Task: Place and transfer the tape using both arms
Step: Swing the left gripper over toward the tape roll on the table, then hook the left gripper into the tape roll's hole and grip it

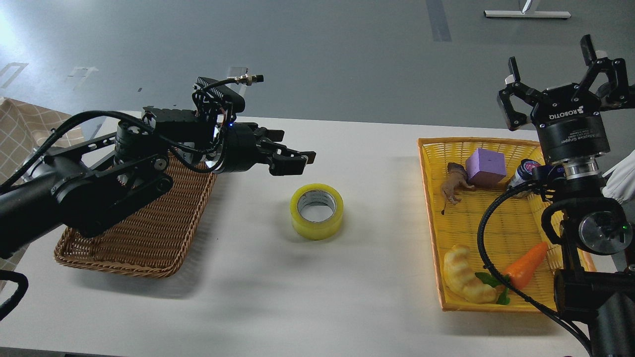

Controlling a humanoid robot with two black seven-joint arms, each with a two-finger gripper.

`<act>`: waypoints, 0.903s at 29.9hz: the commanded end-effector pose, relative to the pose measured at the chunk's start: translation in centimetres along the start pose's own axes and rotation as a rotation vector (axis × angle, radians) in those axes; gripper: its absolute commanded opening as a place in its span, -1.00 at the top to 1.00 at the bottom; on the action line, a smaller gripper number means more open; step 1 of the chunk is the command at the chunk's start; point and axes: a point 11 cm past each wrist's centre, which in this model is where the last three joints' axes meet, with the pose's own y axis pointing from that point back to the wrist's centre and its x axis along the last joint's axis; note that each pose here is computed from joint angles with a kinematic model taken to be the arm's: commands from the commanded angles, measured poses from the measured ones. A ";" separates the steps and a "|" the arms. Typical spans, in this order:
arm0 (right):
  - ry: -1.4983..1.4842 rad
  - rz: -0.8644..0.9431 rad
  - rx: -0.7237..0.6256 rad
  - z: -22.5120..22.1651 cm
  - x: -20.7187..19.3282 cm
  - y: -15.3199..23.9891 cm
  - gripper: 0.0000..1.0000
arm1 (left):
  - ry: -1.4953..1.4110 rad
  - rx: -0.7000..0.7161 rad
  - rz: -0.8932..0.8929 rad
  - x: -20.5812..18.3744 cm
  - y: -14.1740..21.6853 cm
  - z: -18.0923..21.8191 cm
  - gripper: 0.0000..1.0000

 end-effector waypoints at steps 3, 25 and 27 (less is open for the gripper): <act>-0.002 0.008 -0.002 0.1 0.3 0.1 -1.00 | -0.012 0.089 -0.068 -2.5 -1.3 -0.3 -0.95; -0.003 0.039 -0.006 0.3 1.1 1.2 -1.00 | 0.056 0.118 -0.135 -6.0 -4.5 0.3 -0.95; -0.004 0.042 -0.007 0.3 1.2 1.3 -1.00 | 0.058 0.105 -0.133 -5.9 -4.9 0.9 -0.95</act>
